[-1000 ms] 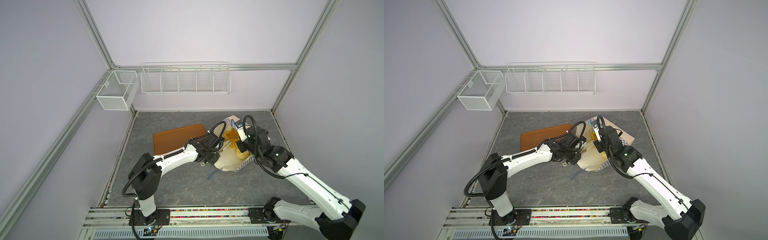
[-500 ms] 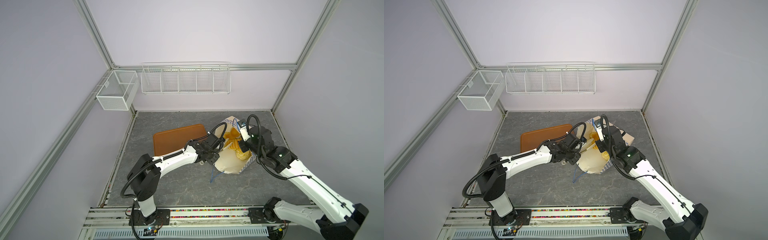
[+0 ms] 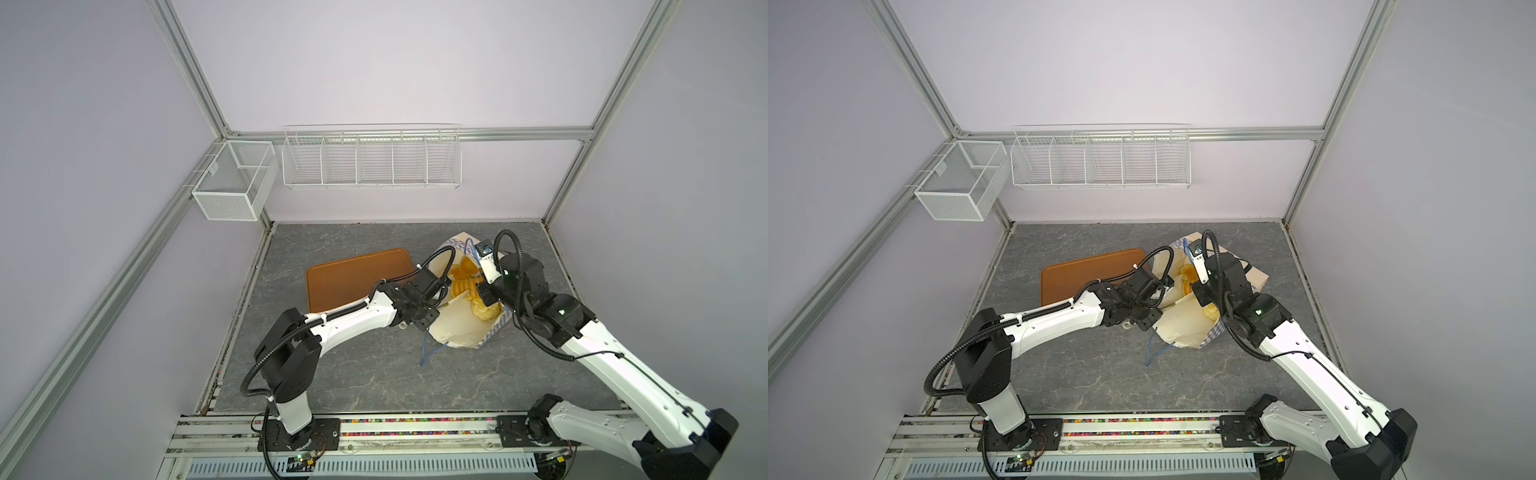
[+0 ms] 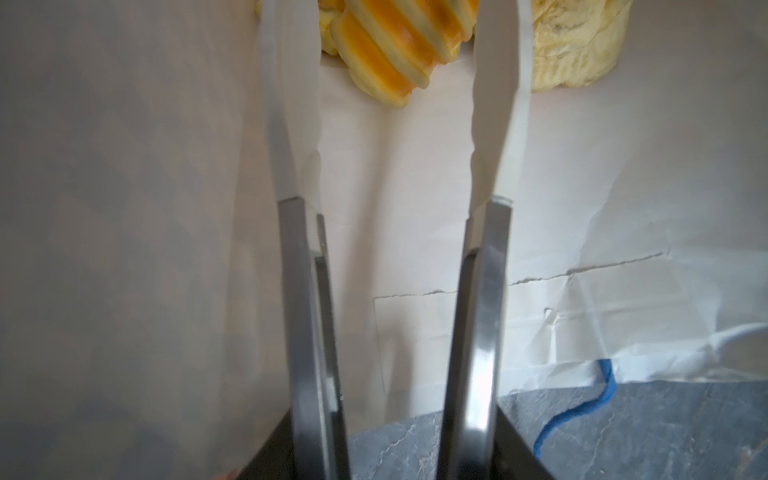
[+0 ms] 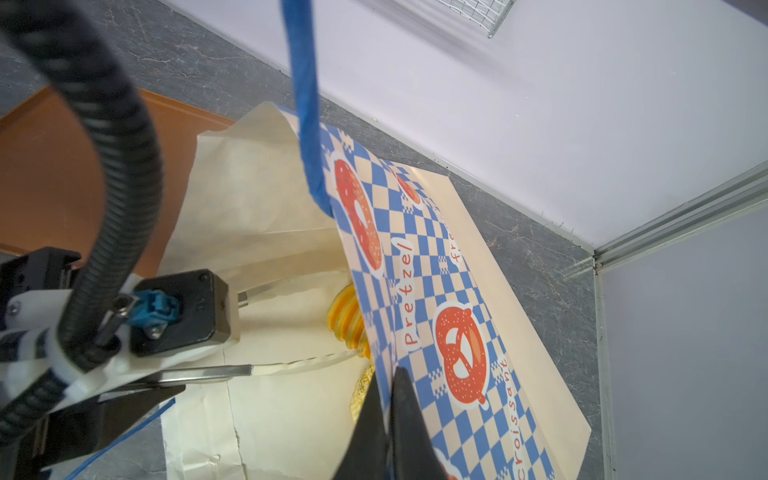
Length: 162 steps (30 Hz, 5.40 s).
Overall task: Take the fake bread out of the paper bag
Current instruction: 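Close the tongs in the left gripper around the striped yellow bread roll, then pull the gripped roll out of the bag with the left gripper toward the tray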
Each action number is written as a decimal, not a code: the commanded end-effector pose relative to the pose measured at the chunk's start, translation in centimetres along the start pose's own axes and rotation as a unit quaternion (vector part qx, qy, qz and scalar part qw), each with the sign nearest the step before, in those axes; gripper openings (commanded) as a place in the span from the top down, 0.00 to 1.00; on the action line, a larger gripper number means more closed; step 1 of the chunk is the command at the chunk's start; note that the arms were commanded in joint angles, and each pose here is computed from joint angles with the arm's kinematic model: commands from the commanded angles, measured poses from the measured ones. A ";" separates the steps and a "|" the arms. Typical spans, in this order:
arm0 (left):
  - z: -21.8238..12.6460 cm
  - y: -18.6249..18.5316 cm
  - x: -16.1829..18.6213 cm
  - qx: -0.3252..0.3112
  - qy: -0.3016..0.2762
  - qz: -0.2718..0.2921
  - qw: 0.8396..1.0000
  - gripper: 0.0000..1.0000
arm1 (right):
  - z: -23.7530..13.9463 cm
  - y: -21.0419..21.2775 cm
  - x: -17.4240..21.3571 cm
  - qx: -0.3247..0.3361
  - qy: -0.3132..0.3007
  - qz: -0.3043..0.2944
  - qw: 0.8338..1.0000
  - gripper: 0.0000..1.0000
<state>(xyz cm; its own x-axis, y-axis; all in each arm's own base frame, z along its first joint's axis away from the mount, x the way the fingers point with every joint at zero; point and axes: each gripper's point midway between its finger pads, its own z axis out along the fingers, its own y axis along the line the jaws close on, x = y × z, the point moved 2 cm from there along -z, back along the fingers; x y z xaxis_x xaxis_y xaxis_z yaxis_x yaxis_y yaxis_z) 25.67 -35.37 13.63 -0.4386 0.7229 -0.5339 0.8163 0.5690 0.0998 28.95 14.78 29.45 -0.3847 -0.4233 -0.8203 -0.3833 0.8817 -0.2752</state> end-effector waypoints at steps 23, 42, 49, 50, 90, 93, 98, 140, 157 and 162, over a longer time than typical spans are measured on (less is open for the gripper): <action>1.6 0.9 -3.2 -0.071 0.015 0.176 0.982 0.52 | -0.9 0.6 -1.2 -0.041 -0.025 0.011 0.999 0.93; 5.1 0.0 -3.2 -0.021 0.077 0.192 0.978 0.54 | -0.9 0.9 -0.9 -0.051 -0.025 -0.003 0.998 0.93; 4.0 0.0 -3.0 -0.017 0.072 0.183 0.980 0.73 | -0.7 0.6 -0.7 -0.045 -0.021 -0.004 0.999 0.93; 3.7 0.0 -3.0 -0.016 0.070 0.182 0.981 0.77 | -0.6 0.6 -0.6 -0.044 -0.020 -0.004 0.999 0.93; -1.4 0.0 -0.7 -0.034 0.083 0.185 0.979 0.61 | 0.3 1.5 0.5 -0.070 0.001 -0.006 0.998 0.93; -1.7 -0.1 -0.9 -0.028 0.080 0.195 0.977 0.59 | 0.3 1.6 0.5 -0.073 0.000 -0.009 0.997 0.93; -1.9 -0.1 -1.2 -0.027 0.079 0.205 0.975 0.56 | 0.3 1.8 0.7 -0.078 0.003 -0.011 0.997 0.93; 1.9 0.3 -0.2 0.058 0.124 0.178 0.974 0.71 | 0.3 1.8 0.5 -0.081 0.002 -0.026 0.996 0.93; -5.2 0.7 0.6 0.042 0.071 0.132 0.988 0.96 | 0.9 0.3 0.2 -0.032 0.000 -0.002 0.999 0.93; -8.2 0.8 1.9 0.040 0.059 0.111 0.991 1.00 | 0.7 -0.6 -0.2 -0.008 -0.004 0.010 1.000 0.93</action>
<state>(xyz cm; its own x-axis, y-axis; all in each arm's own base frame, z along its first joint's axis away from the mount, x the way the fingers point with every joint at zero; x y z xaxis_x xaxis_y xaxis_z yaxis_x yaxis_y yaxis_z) 23.41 -31.62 18.32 -0.2456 0.8890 -0.3864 0.9319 0.3264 0.1585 29.24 14.88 28.25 -0.4016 -0.4506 -0.7973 -0.4430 0.8575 -0.2615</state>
